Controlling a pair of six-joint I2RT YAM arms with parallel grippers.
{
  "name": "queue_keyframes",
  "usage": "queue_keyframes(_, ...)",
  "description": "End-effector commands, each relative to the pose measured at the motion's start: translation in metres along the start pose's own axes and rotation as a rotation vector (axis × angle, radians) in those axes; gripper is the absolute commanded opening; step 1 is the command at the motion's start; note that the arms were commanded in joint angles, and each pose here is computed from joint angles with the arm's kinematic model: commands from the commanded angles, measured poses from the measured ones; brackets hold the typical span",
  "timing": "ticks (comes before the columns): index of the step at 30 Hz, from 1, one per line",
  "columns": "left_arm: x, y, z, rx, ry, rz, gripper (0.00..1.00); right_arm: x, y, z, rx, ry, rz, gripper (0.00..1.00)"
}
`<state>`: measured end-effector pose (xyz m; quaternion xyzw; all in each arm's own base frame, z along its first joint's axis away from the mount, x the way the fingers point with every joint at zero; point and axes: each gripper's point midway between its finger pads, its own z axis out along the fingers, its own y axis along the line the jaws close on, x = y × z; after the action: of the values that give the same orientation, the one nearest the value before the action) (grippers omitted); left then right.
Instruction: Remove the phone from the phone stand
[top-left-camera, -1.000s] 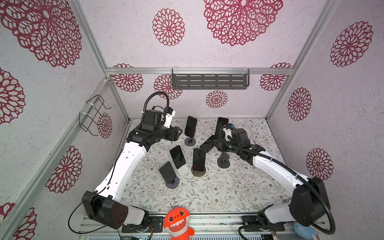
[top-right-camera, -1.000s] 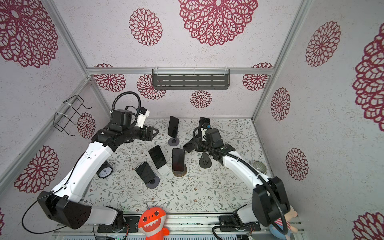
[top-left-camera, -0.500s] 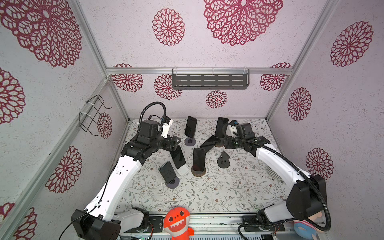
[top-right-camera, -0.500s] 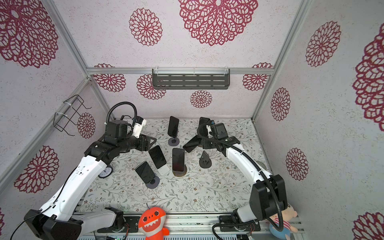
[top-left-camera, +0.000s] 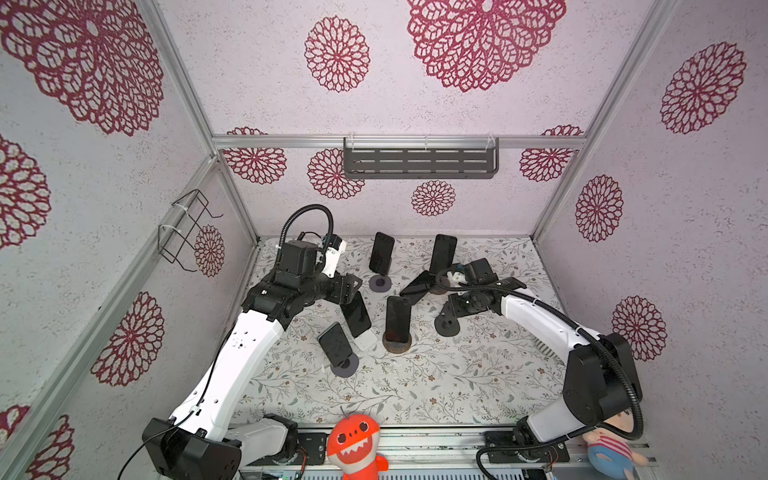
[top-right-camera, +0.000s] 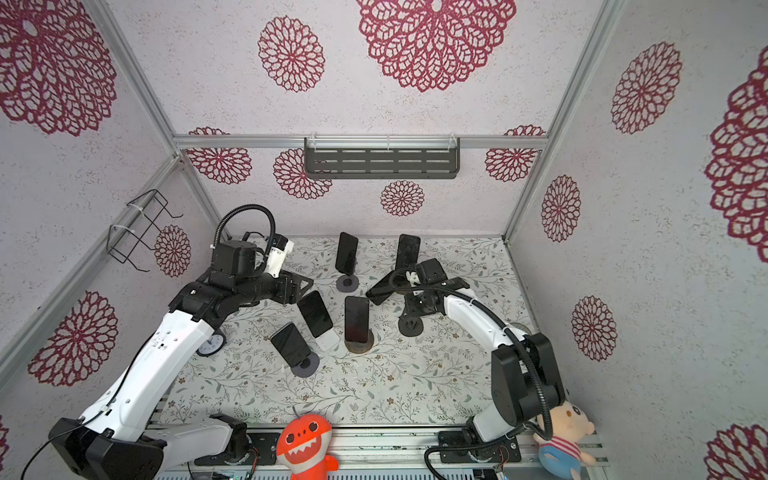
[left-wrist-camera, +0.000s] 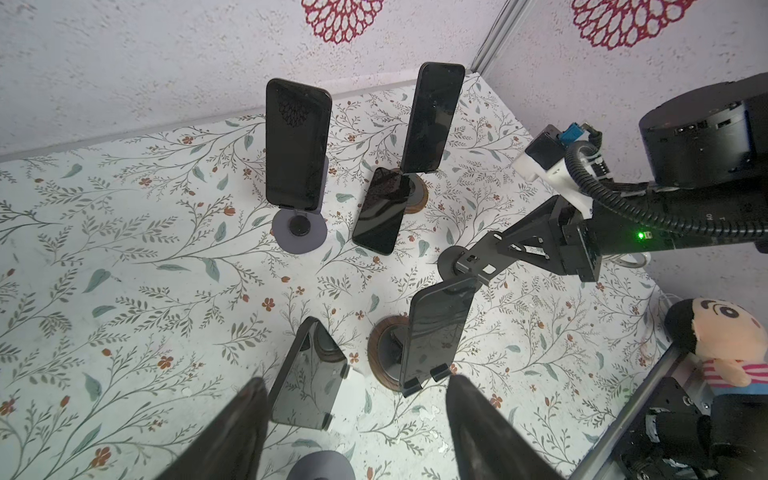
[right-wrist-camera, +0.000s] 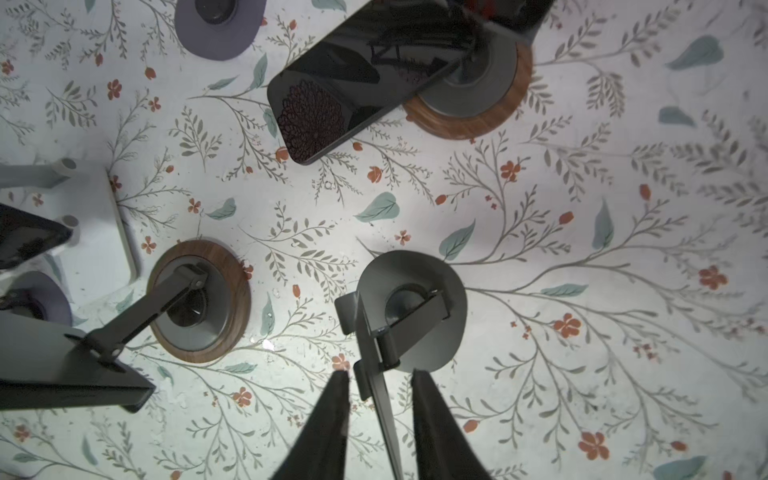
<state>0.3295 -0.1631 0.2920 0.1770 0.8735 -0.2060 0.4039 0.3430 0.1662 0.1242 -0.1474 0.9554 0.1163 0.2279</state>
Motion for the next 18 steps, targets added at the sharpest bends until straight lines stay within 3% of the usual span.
queue_keyframes(1, -0.010, -0.003, -0.001, 0.009, -0.021, 0.025, 0.72, -0.002, -0.002, -0.003, 0.014, -0.009, -0.019, 0.13)
queue_keyframes(4, -0.011, -0.003, 0.000, 0.012, -0.025, 0.022, 0.72, -0.006, -0.009, -0.009, 0.035, -0.019, -0.018, 0.00)
queue_keyframes(9, -0.013, -0.004, -0.001, 0.011, -0.028, 0.020, 0.73, -0.018, -0.030, -0.033, 0.078, -0.046, -0.013, 0.00)
queue_keyframes(14, -0.018, -0.004, -0.003, 0.010, -0.043, 0.022, 0.73, -0.044, -0.087, -0.065, 0.157, -0.164, 0.079, 0.00)
queue_keyframes(18, -0.023, -0.007, -0.005, 0.020, -0.055, 0.016, 0.73, -0.072, -0.145, -0.068, 0.171, -0.233, 0.157, 0.00)
